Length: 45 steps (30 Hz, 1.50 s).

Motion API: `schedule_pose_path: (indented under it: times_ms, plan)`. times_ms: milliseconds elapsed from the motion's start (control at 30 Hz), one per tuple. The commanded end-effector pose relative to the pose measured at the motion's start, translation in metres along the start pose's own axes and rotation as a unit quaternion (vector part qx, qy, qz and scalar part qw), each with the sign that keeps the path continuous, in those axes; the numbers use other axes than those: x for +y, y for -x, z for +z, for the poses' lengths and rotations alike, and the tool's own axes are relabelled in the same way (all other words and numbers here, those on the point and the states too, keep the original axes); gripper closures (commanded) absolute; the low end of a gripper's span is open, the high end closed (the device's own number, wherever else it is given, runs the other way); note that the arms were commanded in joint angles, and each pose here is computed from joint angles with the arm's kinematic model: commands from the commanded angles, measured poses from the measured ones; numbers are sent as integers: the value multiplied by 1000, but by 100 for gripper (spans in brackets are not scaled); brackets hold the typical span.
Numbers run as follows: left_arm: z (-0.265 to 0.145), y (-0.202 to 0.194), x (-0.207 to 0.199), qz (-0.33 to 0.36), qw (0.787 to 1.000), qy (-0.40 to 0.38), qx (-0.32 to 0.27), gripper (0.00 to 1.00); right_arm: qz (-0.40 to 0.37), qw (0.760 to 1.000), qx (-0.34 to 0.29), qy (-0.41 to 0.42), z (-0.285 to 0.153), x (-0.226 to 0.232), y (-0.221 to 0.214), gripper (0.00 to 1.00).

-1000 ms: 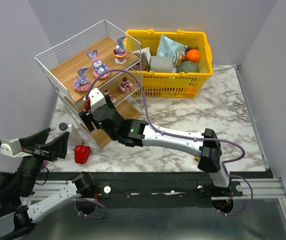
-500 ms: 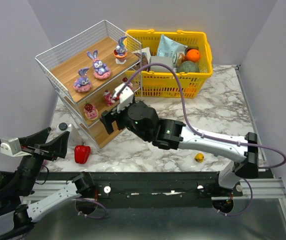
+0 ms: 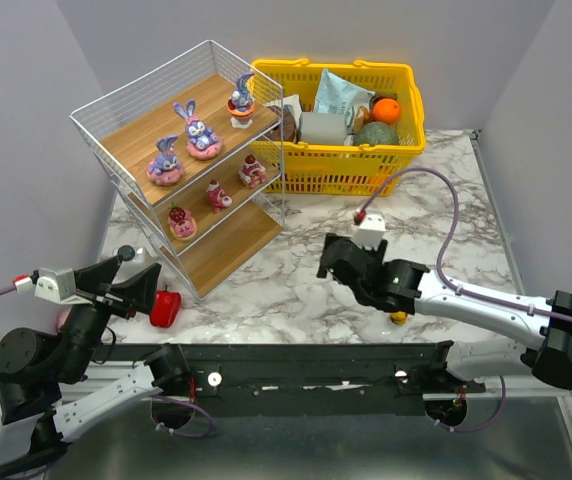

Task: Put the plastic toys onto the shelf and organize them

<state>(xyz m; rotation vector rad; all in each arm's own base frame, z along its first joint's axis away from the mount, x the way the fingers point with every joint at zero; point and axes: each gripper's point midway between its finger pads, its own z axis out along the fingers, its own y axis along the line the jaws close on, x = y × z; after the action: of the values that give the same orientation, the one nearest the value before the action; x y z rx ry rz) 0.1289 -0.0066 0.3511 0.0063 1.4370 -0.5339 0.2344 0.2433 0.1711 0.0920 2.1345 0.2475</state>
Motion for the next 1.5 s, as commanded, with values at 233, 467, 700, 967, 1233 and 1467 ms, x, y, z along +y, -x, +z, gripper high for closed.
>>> schedule_pose_path:
  times_ms: [233,467,700,967,1233,1467]
  plan:
    - [-21,17,21,-59,996,0,-60,1,162,954,19,-253,-30,-139,-60,9]
    - [-22,23,19,-69,995,-9,-65,1,180,941,42,-282,-33,-164,-94,11]
    - [-21,23,17,-74,995,-13,-65,1,196,936,47,-290,-33,-180,-111,11]
    - [-22,26,18,-79,994,-15,-67,1,186,937,57,-289,-27,-180,-119,15]
    - [-26,28,20,-85,994,-17,-67,1,181,934,62,-303,-23,-183,-126,29]
    - [-29,37,19,-94,993,-25,-74,1,192,929,60,-310,-22,-192,-129,48]
